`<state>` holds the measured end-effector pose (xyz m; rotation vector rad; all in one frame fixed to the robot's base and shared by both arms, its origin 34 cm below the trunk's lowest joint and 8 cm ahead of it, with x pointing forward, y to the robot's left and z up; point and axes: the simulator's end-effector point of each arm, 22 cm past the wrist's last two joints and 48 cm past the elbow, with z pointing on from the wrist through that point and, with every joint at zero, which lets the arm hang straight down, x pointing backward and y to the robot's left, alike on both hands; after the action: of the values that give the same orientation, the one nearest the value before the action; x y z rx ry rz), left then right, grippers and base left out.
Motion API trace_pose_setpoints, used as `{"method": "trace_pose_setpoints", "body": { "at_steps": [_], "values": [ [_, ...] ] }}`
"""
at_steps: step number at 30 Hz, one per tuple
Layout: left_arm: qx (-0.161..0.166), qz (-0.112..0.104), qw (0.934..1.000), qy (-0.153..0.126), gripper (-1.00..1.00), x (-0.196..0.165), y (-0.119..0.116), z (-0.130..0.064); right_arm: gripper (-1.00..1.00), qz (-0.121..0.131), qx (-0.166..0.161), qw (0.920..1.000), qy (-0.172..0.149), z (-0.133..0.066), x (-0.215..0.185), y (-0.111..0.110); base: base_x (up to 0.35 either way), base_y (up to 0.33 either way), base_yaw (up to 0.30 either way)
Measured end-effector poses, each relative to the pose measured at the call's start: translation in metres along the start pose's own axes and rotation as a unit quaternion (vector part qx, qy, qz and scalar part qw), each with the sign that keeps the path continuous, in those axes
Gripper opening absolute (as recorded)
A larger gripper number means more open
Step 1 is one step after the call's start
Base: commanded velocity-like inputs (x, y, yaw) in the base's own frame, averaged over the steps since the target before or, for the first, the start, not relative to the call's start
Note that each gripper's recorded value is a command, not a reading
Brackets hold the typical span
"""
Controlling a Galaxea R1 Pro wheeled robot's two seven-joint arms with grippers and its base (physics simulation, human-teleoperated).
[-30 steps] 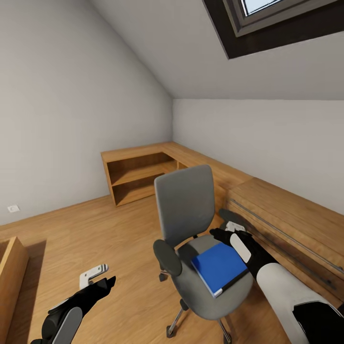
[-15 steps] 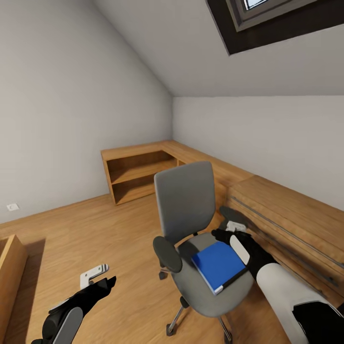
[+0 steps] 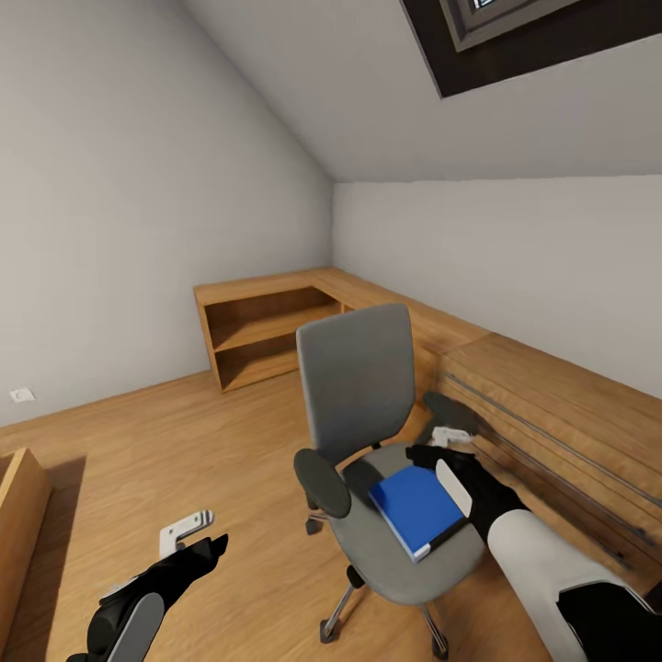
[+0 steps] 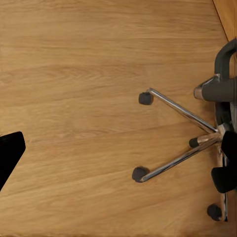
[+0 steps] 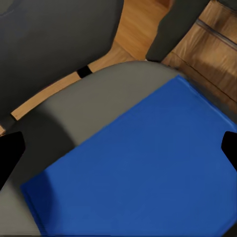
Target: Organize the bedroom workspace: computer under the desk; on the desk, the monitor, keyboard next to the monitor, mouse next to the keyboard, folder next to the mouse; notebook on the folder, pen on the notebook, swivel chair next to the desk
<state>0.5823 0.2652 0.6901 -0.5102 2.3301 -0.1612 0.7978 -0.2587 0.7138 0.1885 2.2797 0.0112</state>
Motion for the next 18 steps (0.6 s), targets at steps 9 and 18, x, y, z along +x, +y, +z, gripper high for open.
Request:
{"method": "trace_pose_setpoints", "body": {
  "at_steps": [9, 18],
  "values": [
    [0.002, -0.007, 1.0, 0.001, 1.0, 0.002, -0.005, 0.0, 1.0, -0.045, -0.013, 0.9988, 0.013, 0.001, 0.023, 0.034, 0.0, 0.0, 0.0],
    [0.002, -0.008, 1.0, 0.0, 1.0, 0.002, -0.005, 0.0, 1.0, -0.091, -0.013, 0.9957, 0.003, 0.001, 0.023, 0.044, 0.0, 0.0, 0.0]
  ]
}}
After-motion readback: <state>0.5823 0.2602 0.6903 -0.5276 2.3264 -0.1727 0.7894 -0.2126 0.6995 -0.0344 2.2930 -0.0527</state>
